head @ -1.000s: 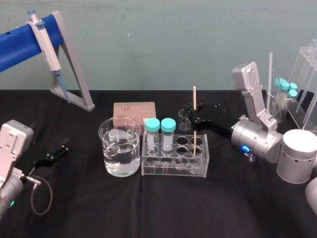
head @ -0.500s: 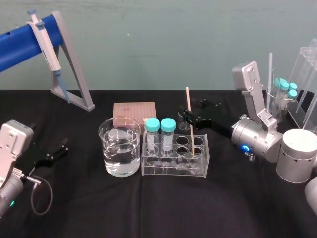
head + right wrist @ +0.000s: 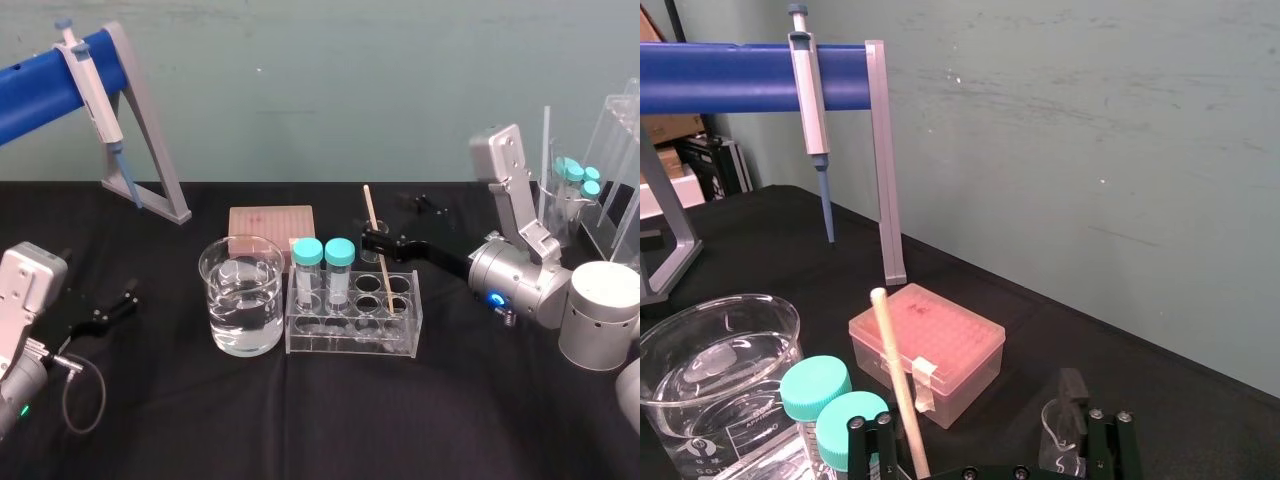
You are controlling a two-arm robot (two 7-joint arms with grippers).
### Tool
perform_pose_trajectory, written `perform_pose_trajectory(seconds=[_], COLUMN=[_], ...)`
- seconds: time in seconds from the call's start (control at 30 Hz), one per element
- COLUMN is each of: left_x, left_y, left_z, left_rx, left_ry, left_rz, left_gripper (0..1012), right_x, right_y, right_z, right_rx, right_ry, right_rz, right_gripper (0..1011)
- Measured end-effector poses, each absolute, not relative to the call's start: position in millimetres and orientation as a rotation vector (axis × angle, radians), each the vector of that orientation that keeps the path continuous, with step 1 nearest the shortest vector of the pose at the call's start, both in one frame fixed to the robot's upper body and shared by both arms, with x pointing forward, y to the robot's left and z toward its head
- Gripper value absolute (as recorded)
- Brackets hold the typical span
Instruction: Hold the thermometer with one hand and immerse one end into the beaker, then reinsert it into the test tube rack.
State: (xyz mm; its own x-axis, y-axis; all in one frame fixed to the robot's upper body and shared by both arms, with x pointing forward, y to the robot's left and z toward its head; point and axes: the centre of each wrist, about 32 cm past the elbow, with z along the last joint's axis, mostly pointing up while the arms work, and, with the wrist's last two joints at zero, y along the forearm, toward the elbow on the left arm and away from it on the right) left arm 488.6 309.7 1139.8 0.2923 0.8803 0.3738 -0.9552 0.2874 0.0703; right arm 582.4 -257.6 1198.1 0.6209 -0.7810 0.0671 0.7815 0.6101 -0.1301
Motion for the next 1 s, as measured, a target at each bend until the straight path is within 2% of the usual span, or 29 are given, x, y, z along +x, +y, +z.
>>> perform_pose_trajectory(seconds=[0.1,1.0], left_x=[488.6,488.6], left_y=[309.6,309.7], left_z=[1139.8,1139.8], left_rx=[0.304,0.304], left_ry=[-0.285,-0.285], left_rz=[1.248,1.248], left_gripper=[1004,1004], right_x=[582,573], right_y=[-258,-280], right_z=[1198.1,1201.8], right_rx=[-0.151,-0.115], right_ry=[-0.004,-0.026], right_rz=[-0.905,-1.058], right_gripper=[1002,1003])
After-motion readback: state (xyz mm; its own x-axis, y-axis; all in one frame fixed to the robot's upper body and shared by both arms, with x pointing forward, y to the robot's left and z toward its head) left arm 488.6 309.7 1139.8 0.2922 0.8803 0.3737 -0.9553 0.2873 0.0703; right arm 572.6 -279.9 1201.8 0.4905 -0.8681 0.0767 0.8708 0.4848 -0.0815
